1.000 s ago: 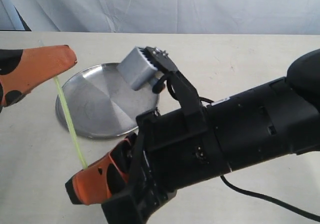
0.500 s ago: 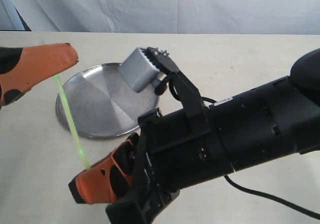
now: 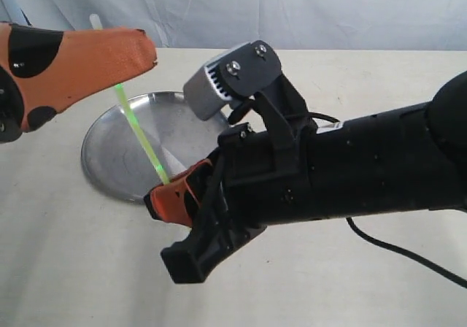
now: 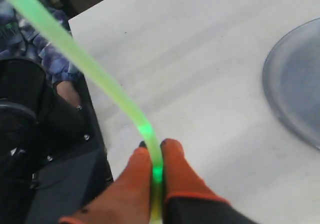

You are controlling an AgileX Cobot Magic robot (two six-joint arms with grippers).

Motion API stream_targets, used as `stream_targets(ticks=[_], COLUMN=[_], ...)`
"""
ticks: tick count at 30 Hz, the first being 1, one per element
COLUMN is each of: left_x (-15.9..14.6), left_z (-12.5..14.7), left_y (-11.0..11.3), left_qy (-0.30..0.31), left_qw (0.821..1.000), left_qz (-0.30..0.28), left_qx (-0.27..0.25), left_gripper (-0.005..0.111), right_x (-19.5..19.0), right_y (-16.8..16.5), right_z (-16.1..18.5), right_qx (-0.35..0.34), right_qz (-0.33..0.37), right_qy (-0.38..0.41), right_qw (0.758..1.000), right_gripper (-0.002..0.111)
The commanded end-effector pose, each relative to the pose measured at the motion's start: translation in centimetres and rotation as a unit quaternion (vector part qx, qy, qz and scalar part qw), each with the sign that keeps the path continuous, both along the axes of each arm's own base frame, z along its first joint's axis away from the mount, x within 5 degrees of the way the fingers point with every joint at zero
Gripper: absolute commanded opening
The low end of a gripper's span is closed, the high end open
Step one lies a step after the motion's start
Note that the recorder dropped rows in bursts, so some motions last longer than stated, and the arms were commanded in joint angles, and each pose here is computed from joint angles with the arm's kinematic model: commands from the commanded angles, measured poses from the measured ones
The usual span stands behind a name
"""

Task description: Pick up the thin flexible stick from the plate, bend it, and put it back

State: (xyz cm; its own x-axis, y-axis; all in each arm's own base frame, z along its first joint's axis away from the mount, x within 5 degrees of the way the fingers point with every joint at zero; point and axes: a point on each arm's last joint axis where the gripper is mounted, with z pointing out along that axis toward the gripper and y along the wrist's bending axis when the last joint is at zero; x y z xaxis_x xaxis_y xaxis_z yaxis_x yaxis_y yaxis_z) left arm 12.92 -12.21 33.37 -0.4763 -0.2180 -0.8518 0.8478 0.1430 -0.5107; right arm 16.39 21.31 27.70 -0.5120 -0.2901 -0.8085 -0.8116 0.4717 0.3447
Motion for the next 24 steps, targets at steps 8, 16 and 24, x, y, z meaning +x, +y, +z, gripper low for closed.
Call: stream_targets(ticks=[8, 16, 24], left_x=[0.6, 0.4, -0.1], left_z=[-0.3, 1.1, 0.1], left_y=[0.0, 0.2, -0.1], left_qy=[-0.007, -0.025, 0.065], left_qw=[0.998, 0.998, 0.998], left_qz=[0.040, 0.035, -0.007], left_qx=[0.038, -0.040, -0.007], left_gripper=[0.019, 0.011, 0.054], right_x=[-2.3, -3.2, -2.9], right_y=[-0.4, -2.9, -3.1], right_z=[2.4, 5.3, 5.1], right_qx=[0.062, 0.081, 0.068], right_qz=[0.058, -0.004, -0.027], right_qy=[0.029, -0.026, -0.016], right_qw=[0.996, 0.996, 0.997], right_gripper=[-0.001, -0.001, -0.001])
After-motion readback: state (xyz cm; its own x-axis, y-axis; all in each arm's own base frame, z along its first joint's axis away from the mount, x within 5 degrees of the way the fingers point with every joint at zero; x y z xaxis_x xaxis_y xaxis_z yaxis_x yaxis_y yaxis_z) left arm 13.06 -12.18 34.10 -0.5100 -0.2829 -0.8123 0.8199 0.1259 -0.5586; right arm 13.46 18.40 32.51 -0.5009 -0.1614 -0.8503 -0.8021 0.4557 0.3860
